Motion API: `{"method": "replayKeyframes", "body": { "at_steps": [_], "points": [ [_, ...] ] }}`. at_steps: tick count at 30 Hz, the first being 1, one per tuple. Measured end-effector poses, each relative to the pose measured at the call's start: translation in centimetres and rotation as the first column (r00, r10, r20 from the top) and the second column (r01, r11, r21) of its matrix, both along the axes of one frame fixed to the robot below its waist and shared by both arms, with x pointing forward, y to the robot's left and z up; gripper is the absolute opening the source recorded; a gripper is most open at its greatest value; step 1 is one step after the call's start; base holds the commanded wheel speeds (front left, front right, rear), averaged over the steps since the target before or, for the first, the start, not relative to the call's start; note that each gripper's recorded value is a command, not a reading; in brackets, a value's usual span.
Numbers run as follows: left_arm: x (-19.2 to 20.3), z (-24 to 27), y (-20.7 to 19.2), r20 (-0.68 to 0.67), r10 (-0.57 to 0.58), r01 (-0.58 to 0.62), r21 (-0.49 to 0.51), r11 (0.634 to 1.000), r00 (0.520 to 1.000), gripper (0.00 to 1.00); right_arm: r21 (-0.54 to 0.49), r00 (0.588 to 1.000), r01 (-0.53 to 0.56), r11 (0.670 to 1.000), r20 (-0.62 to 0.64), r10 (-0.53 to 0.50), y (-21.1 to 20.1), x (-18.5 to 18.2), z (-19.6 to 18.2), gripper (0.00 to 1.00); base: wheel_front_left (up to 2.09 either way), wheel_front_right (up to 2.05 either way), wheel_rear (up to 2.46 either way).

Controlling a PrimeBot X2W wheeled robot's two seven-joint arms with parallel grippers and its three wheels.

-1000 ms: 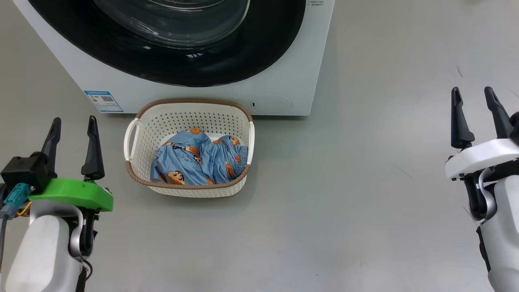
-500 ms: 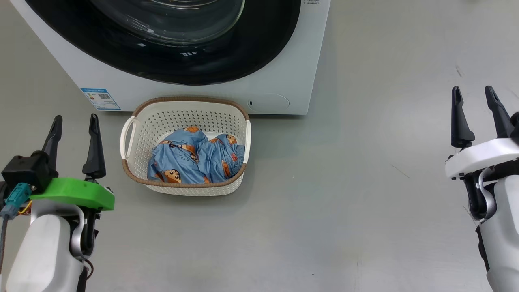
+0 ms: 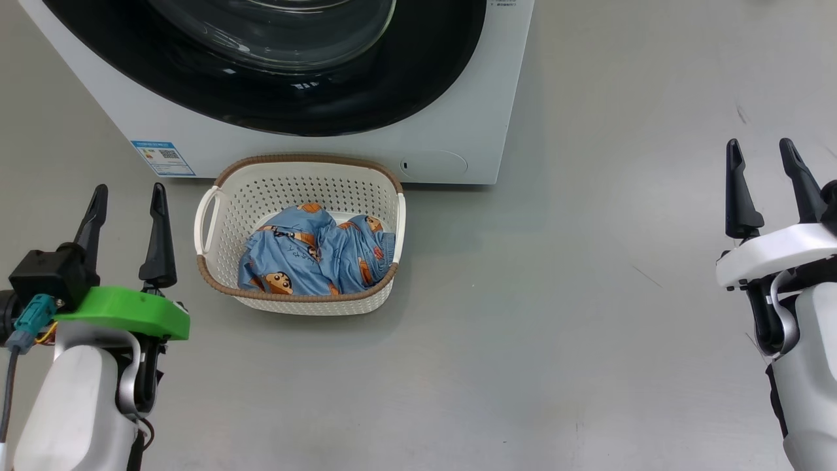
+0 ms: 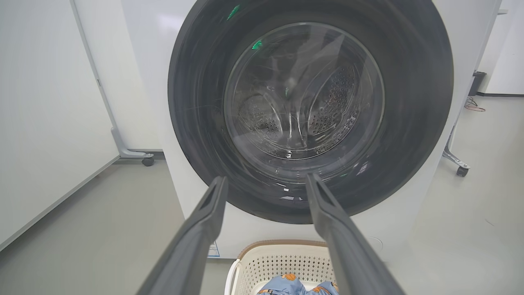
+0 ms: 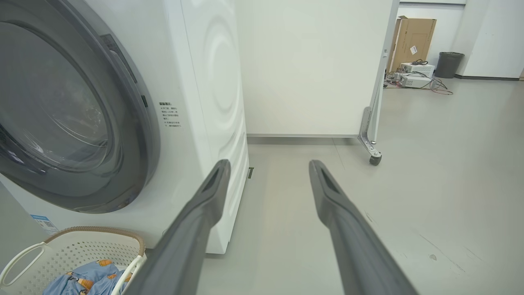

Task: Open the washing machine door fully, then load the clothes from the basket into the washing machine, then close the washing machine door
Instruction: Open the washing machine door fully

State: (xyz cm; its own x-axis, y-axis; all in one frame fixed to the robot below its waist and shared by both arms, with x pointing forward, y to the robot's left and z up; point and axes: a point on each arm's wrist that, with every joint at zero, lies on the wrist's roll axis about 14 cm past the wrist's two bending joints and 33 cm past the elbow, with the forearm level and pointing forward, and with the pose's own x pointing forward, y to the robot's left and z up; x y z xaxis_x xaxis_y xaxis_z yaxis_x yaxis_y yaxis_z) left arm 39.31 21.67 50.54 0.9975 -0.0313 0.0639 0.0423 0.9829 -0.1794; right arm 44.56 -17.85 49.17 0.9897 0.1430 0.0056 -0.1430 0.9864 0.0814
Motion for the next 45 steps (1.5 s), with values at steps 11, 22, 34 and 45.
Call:
{"method": "replayKeyframes", "body": {
  "at_steps": [11,22,34,45],
  "points": [
    [0.1,0.5,-0.3,0.015,-0.007,0.007,-0.001,1.000,1.000,1.00,0.013,1.000,0.002,1.000,-0.002,-0.002,0.3,0.2,-0.1,1.00,0.00,0.00,0.00],
    [0.0,0.0,-1.4,0.006,-0.030,0.030,-0.009,1.000,1.000,1.00,0.117,0.995,0.005,0.993,0.099,-0.017,1.1,3.4,3.6,1.00,0.00,0.00,0.00],
    [-0.4,-1.5,-0.7,-0.039,0.003,-0.004,-0.020,1.000,0.999,1.00,0.472,0.982,0.023,0.881,0.153,-0.108,1.9,7.4,7.0,1.00,0.00,0.00,0.00],
    [-0.5,-3.0,-0.2,-0.084,0.025,-0.027,-0.025,0.999,0.996,1.00,0.823,0.989,0.108,0.558,-0.030,-0.148,1.4,10.7,4.1,0.96,0.00,0.00,0.00]
  ]
}}
